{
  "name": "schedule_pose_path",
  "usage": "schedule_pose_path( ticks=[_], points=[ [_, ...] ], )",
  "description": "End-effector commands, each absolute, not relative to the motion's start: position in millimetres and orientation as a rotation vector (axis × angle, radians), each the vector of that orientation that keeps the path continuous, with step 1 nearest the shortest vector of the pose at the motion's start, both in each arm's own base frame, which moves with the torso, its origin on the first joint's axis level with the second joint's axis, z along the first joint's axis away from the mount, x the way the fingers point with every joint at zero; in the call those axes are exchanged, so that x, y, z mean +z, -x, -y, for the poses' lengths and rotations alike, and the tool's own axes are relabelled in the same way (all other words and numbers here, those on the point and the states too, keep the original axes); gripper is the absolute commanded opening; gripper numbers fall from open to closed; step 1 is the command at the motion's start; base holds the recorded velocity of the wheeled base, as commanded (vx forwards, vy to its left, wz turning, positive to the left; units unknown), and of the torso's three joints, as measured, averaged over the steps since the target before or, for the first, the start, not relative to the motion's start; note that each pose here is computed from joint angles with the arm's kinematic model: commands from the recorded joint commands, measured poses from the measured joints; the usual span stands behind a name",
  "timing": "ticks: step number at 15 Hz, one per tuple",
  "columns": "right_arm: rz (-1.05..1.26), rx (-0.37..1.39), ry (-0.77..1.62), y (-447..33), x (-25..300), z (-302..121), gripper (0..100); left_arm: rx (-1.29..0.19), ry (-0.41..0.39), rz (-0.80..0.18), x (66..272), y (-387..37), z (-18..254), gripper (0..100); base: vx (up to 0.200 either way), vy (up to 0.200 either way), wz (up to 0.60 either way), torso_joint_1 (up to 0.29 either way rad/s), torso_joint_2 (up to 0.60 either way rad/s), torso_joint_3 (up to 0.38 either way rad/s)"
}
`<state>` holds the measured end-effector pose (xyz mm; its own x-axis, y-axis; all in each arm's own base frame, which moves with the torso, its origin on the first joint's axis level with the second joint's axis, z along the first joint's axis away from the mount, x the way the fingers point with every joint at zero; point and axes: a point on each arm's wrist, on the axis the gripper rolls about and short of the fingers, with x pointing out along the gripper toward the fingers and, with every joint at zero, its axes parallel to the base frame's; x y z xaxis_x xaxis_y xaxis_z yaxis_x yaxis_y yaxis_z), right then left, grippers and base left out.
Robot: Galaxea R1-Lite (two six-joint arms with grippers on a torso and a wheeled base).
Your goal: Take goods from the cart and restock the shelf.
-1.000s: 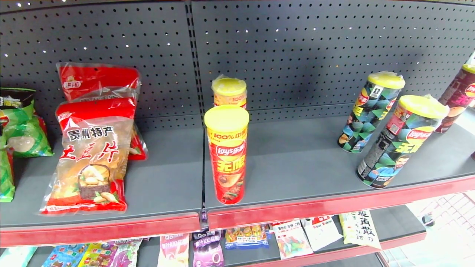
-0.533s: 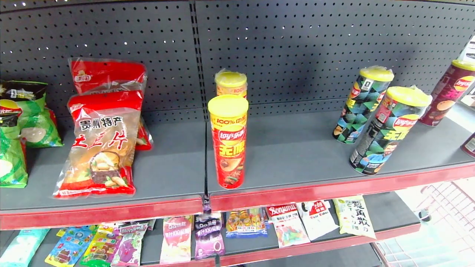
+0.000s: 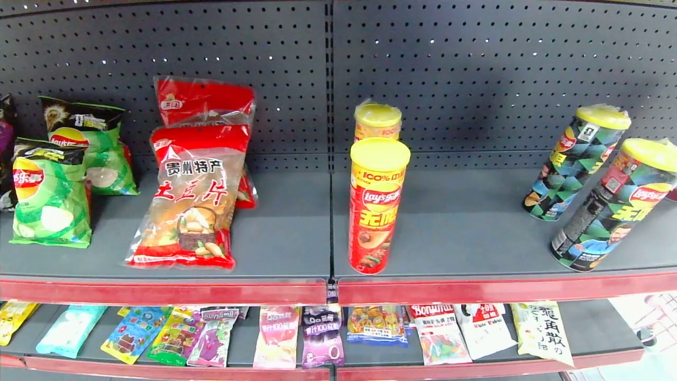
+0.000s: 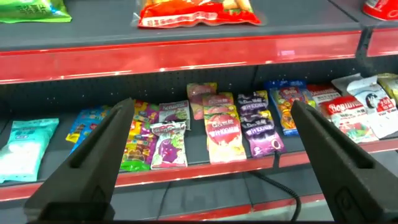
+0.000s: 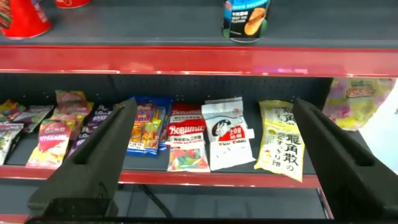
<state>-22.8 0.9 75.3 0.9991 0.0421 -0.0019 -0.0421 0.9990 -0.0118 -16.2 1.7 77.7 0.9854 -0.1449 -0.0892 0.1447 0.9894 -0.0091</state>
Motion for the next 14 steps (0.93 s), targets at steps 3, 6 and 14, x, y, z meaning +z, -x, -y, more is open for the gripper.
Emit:
schedule_pose_path(
  ticks=[3,6,14],
  points=[
    [-0.003,0.043,0.012,22.7,75.4,-0.9,100,-0.145,0.001,-0.094,77.7,15.9,-1.6,100,0.0,-0.133,0.0,-0.002,0.0,0.002],
    [-0.004,0.043,0.012,22.7,75.2,-0.9,100,-0.145,0.003,-0.094,77.7,15.9,-1.6,100,0.0,-0.2,0.0,0.004,0.0,0.001],
    [-0.003,0.043,0.008,22.7,75.4,-0.9,100,-0.145,0.003,-0.093,77.8,15.9,-1.6,100,0.0,-0.2,0.0,0.005,0.0,0.001]
  ],
)
